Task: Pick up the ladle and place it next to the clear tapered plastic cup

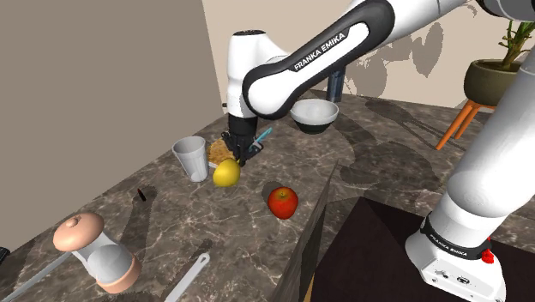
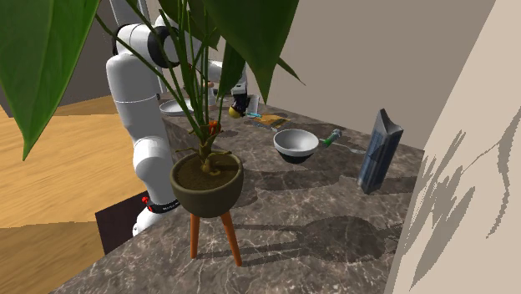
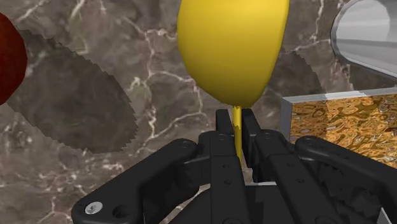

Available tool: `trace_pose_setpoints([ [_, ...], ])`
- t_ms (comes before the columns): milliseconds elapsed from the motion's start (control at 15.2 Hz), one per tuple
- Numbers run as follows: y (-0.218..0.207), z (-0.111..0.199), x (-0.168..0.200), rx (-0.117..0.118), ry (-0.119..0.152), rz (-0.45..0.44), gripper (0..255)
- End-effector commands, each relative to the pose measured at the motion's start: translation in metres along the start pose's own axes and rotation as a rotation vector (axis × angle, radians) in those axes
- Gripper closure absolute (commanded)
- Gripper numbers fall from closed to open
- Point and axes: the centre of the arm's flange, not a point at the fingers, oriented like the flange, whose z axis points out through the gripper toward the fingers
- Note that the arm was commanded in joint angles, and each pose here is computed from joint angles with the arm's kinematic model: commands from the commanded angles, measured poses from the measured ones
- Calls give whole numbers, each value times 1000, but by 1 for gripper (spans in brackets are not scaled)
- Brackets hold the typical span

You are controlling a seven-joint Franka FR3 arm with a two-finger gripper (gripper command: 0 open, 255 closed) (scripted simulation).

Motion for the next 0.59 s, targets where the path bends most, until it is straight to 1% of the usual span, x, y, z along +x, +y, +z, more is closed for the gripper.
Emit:
trace_pose_setpoints([
  [0,2,11,2,1,0,0,255],
  [528,9,51,5,1,0,0,255],
])
